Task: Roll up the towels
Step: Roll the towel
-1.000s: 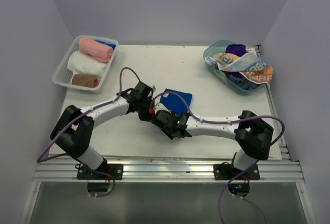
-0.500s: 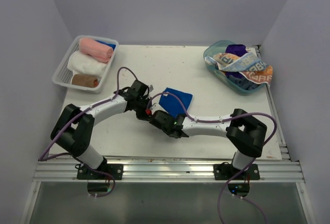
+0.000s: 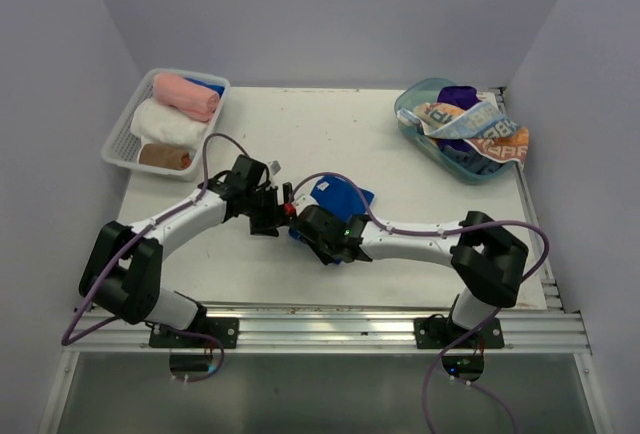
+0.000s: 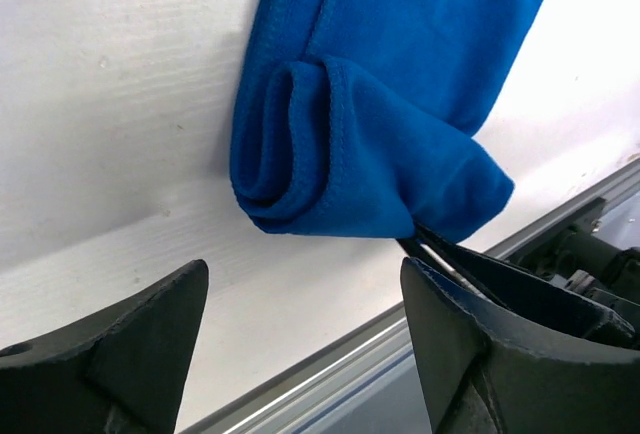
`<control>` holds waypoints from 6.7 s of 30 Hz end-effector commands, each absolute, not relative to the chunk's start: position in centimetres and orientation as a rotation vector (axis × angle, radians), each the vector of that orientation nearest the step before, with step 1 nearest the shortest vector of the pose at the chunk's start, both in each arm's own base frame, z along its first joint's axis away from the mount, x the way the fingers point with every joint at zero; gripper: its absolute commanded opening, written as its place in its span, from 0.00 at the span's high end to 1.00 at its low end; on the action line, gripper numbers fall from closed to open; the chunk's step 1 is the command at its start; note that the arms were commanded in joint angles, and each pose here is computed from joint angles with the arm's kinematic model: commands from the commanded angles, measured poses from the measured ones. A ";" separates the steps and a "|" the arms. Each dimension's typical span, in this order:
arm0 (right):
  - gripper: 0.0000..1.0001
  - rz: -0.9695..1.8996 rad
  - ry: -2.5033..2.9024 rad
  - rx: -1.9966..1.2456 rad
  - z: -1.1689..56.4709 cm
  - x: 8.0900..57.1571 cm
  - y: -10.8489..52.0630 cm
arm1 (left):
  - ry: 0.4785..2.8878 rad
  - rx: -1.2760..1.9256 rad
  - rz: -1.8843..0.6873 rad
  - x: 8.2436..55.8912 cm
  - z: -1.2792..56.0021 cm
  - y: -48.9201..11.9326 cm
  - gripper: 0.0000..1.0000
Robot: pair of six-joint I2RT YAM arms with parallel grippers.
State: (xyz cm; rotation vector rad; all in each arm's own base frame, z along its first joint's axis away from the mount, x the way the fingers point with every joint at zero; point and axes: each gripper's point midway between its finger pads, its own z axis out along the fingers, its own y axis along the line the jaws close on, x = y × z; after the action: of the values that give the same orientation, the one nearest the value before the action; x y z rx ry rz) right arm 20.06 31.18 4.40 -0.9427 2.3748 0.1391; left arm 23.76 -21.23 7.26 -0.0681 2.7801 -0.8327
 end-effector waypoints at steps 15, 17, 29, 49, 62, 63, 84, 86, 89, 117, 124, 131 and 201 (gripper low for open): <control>1.00 0.376 2.421 -0.758 5.7 19.5 33.0 | 2.698 -0.345 -1.006 24.5 5.6 -23.3 0.20; 1.00 0.385 2.423 -0.753 5.7 19.4 33.0 | 2.710 -0.366 -1.001 24.4 4.9 -23.3 0.21; 0.98 0.364 2.425 -0.757 5.9 19.4 32.6 | 2.705 -0.393 -0.977 26.0 3.7 -23.7 0.69; 0.52 0.009 2.156 -1.108 7.5 20.0 32.9 | 2.886 -0.361 -0.972 25.2 4.8 -23.7 1.00; 0.86 -0.082 2.103 -1.105 4.0 21.5 33.3 | 2.939 -0.359 -1.025 23.9 4.3 -22.4 1.00; 0.95 -0.066 2.106 -1.091 4.1 21.5 33.5 | 2.941 -0.344 -1.019 23.8 4.3 -22.2 1.00; 1.00 0.784 2.480 -0.766 9.0 19.4 37.5 | 2.796 -0.329 -1.004 27.0 8.5 -17.9 0.52; 1.00 0.855 2.524 -0.727 8.9 19.1 37.6 | 2.781 -0.336 -1.004 27.3 9.0 -17.5 0.53; 1.00 0.947 2.573 -0.659 8.7 19.3 37.4 | 2.753 -0.327 -1.006 27.5 9.9 -17.5 0.54; 1.00 1.367 2.814 -0.215 5.0 19.6 36.1 | 2.649 -0.114 -1.134 26.5 11.0 -22.8 0.70; 1.00 1.410 2.809 -0.152 4.3 20.2 36.1 | 2.586 -0.078 -1.166 26.5 11.9 -23.0 0.71; 1.00 1.438 2.819 -0.086 4.1 20.6 35.9 | 2.577 -0.060 -1.204 25.3 11.3 -23.0 0.73; 1.00 0.044 2.351 -1.028 1.7 20.8 33.3 | 2.784 -0.100 -1.070 29.1 6.2 -21.2 0.72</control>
State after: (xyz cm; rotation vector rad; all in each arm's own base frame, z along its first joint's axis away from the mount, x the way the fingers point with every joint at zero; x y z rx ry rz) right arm 22.06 34.13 3.11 -1.0455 2.2705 -0.0336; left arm 28.01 -22.99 4.17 -0.0971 2.8314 -1.0934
